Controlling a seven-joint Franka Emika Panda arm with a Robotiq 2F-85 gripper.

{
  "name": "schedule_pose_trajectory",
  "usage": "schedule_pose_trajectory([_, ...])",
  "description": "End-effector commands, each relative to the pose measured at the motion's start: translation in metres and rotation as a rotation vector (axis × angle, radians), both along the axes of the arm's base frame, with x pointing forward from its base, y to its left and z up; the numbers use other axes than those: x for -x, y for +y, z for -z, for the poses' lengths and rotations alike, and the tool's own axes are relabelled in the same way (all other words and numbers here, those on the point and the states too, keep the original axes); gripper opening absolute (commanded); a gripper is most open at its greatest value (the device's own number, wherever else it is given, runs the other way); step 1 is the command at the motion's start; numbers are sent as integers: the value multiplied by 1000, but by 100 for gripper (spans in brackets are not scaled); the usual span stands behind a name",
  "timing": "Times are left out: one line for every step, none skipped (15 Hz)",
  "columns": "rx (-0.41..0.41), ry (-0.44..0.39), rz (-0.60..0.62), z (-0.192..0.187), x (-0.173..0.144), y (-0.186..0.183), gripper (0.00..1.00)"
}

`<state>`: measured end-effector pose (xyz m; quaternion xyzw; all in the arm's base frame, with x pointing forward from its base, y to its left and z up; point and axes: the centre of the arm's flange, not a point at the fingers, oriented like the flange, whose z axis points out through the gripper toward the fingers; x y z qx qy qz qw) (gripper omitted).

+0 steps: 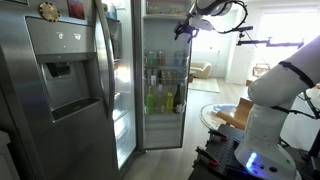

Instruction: Remove the pink can from the fridge and put it on the glass table

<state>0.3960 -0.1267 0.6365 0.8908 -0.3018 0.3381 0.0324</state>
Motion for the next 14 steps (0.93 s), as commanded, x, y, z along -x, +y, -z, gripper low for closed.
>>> schedule_pose_trajectory([12, -57, 63, -17, -36, -29, 100])
schedule_pose_trajectory([15, -70, 70, -20, -44, -35, 100])
schedule_pose_trajectory([21, -79, 82, -20, -53, -43, 100])
schedule_pose_trajectory([28, -84, 93, -21, -61, -49, 100])
schedule_pose_trajectory([34, -90, 105, -21, -70, -56, 100])
schedule_pose_trajectory([41, -95, 116, -20, -79, -61, 100])
schedule_pose_trajectory([49, -99, 119, -19, -88, -66, 100])
schedule_pose_trajectory([66, -107, 118, -18, -96, -71, 100])
schedule_pose_trajectory([79, -115, 120, -17, -105, -74, 100])
schedule_pose_trajectory([92, -120, 119, -14, -113, -78, 100])
schedule_pose_trajectory([107, -119, 114, -12, -121, -81, 100])
schedule_pose_trajectory([118, -108, 108, -10, -129, -85, 100])
schedule_pose_trajectory([129, -97, 102, -7, -136, -89, 100])
schedule_pose_trajectory([137, -83, 95, -4, -141, -92, 100])
